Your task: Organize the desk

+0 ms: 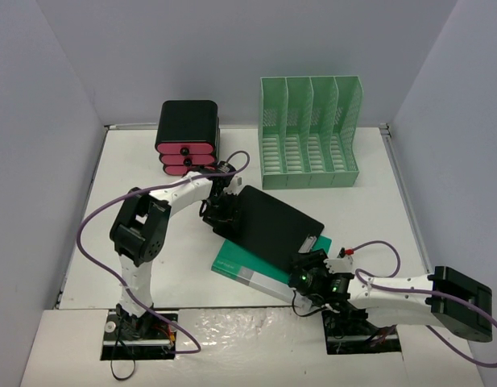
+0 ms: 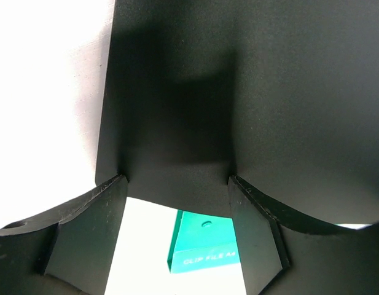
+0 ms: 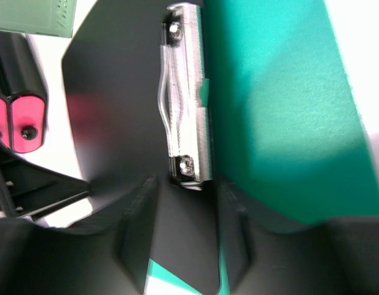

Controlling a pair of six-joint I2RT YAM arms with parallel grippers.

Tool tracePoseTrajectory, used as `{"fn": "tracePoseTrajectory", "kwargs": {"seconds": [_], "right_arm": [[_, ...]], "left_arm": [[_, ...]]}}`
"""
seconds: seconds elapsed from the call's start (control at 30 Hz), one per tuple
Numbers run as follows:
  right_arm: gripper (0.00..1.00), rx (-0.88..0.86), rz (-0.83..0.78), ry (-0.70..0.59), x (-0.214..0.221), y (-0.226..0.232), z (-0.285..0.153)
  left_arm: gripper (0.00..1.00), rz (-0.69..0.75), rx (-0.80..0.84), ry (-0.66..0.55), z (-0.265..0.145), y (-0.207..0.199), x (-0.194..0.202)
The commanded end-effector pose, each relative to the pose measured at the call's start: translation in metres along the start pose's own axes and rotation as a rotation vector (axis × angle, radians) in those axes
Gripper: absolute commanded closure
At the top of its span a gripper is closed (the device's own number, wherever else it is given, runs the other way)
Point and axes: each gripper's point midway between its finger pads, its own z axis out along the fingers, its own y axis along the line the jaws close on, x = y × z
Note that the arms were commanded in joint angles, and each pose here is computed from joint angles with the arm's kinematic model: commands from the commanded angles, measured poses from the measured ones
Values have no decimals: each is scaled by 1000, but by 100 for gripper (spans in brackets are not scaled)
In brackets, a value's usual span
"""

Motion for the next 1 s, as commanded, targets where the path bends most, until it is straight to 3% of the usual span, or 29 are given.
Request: {"fn": "tracePoseTrajectory", "kwargs": {"seconds": [0.0,0.2,0.43,0.77,0.97], "right_arm": [[72,78,-69,16,-1,-30,-1],[100,53,-102,17,0,-19,-2],[100,3,-216,11,4,16,-10],[100,-93,-546,-46,5,127,-40],[100,-111,-597,-82,-7,164,-58]], "left_arm": [[38,3,34,50,9,-8,12],[38,0,36,48,8,-8,14],[38,12,16,2,-5,-7,9],[37,31,-56,-168,-64,-5,-11],[37,33,-73,-236,-93,-8,-19]]}}
